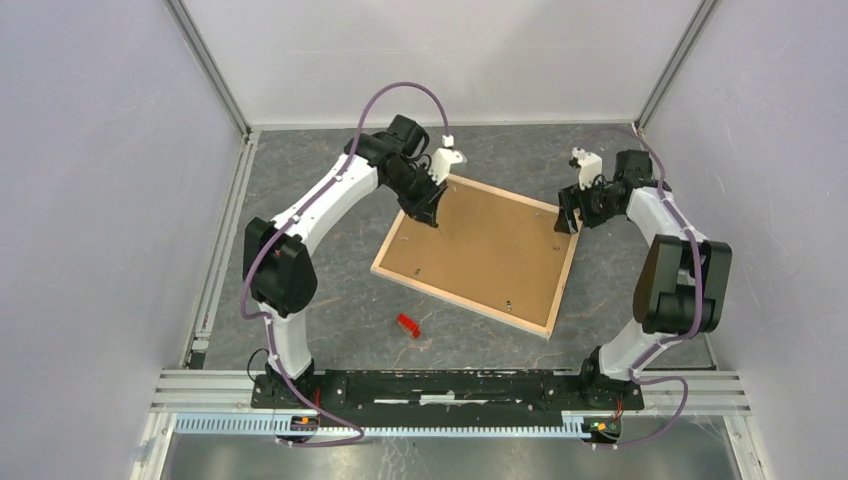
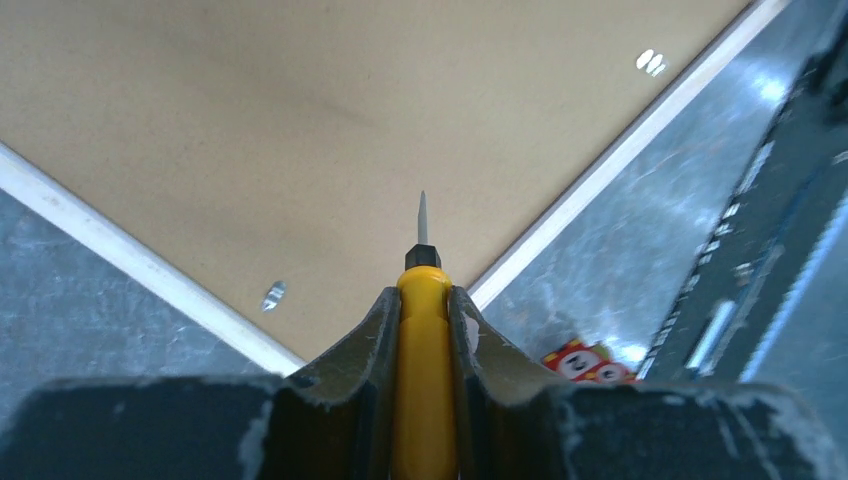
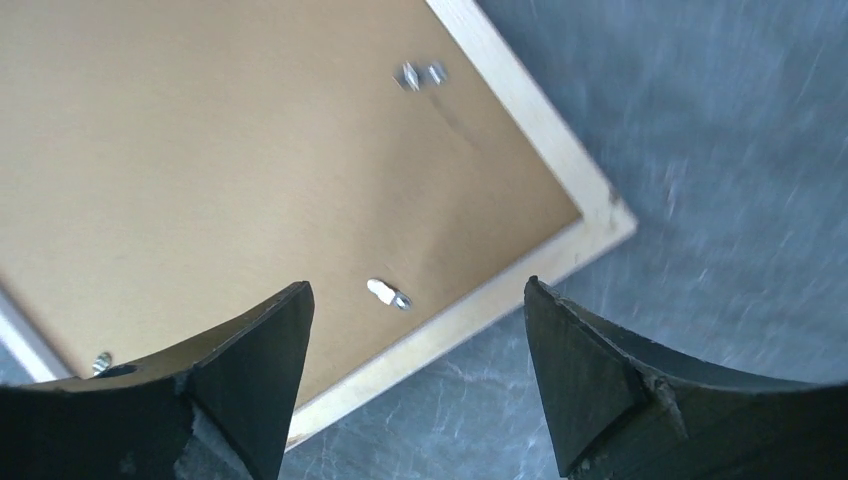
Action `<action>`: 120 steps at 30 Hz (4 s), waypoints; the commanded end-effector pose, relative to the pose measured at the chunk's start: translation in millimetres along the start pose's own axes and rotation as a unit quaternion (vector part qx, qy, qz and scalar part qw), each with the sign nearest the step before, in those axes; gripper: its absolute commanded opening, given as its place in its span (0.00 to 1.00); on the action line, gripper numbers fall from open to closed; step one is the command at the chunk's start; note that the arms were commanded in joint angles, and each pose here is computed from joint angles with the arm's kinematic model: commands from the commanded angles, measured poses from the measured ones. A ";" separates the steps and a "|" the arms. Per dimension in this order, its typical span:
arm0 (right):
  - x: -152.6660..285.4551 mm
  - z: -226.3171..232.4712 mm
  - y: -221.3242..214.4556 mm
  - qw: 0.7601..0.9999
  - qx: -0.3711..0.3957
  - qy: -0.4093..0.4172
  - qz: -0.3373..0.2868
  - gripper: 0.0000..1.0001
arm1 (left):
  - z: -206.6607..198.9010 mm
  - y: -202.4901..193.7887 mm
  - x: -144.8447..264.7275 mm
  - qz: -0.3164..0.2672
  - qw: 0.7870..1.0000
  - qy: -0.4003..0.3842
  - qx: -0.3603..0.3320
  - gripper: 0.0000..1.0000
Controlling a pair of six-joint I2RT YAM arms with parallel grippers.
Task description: Take the photo out of the frame
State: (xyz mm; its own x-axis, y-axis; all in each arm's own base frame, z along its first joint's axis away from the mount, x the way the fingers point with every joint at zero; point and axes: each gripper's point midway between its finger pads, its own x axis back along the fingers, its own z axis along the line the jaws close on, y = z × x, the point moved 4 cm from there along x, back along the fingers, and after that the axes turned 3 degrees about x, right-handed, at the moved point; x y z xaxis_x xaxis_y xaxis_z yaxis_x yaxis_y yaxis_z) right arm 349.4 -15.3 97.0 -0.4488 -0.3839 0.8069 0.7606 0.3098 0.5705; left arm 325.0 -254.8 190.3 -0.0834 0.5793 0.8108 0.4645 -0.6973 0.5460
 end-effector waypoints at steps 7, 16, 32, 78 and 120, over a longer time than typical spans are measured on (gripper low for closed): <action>37.9 142.7 93.8 0.920 0.305 0.180 -0.167 0.81 | -22.9 44.0 36.4 -0.086 0.964 -0.167 0.188 0.03; 21.3 236.0 110.9 0.867 0.386 0.255 -0.188 0.75 | -34.9 47.6 39.6 -0.092 0.953 -0.203 0.204 0.04; 10.6 273.9 134.8 0.877 0.333 0.282 -0.201 0.00 | -5.5 62.4 58.4 -0.176 0.918 -0.190 0.300 0.34; 67.3 142.8 177.2 0.920 0.199 -0.195 -0.276 0.98 | 106.3 -113.1 85.6 0.044 0.926 0.241 0.286 0.02; 60.2 50.1 84.1 0.988 0.038 -0.061 -0.137 0.98 | 107.8 -81.9 96.0 -0.003 0.975 0.181 0.127 1.00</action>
State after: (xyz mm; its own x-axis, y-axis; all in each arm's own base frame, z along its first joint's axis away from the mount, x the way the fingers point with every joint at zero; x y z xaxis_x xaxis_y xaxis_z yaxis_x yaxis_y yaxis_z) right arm 358.4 37.9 190.4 -0.6864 -0.3234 0.6513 0.5670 0.3229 0.7578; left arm 377.3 -49.2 147.3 -0.2981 0.1697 0.9393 0.8758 -0.3428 0.3399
